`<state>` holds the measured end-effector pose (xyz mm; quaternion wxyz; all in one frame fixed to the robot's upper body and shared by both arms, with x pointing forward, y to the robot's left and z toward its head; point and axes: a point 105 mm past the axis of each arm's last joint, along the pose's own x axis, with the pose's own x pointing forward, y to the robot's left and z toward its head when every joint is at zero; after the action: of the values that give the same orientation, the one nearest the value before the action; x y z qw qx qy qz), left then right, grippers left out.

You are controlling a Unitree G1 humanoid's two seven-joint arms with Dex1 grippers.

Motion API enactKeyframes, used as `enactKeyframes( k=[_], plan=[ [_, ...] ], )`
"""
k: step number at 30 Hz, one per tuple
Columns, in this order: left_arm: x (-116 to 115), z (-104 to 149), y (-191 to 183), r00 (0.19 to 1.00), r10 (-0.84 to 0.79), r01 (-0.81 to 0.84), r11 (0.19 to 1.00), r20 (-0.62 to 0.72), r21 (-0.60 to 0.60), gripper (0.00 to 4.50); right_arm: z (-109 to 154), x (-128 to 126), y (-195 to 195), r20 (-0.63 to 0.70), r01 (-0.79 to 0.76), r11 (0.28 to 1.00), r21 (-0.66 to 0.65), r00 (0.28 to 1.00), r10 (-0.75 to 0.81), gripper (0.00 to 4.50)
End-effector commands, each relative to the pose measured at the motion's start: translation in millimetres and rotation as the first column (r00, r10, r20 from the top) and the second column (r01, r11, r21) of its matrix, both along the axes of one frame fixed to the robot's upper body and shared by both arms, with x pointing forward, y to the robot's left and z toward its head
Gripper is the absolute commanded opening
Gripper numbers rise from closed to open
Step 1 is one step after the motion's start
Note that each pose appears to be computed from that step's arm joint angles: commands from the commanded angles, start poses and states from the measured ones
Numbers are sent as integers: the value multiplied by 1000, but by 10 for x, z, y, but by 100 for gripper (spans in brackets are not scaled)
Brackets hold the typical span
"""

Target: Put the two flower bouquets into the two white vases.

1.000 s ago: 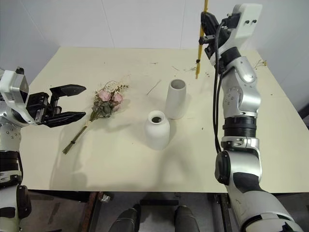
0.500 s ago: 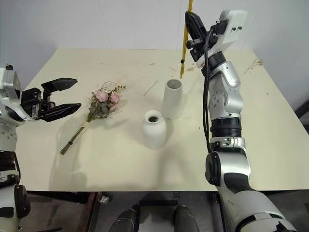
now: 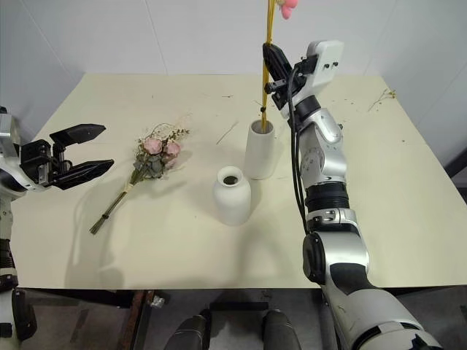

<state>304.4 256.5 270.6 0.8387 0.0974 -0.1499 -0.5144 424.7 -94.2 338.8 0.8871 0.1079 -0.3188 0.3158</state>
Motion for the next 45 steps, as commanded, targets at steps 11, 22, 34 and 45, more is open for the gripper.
enactKeyframes(
  k=[11, 22, 34, 45],
  plan=[
    [-71, 115, -5, 999, 2, -2, 1000, 54, -6, 450, -166, -86, 104, 24, -18, 995, -96, 999, 20, 70],
    [-28, 124, -46, 999, 0, 1, 1000, 51, -6, 450, -137, -434, -81, 43, -46, 967, -250, 997, 59, 446],
    [82, 97, -99, 999, 11, -11, 1000, 31, -18, 450, -268, -779, -403, -48, -50, 901, -431, 998, 32, 446],
    [261, -2, -51, 980, 185, -187, 982, -71, -32, 450, -535, -1303, -415, -233, -304, 722, -621, 952, 201, 446]
  ],
)
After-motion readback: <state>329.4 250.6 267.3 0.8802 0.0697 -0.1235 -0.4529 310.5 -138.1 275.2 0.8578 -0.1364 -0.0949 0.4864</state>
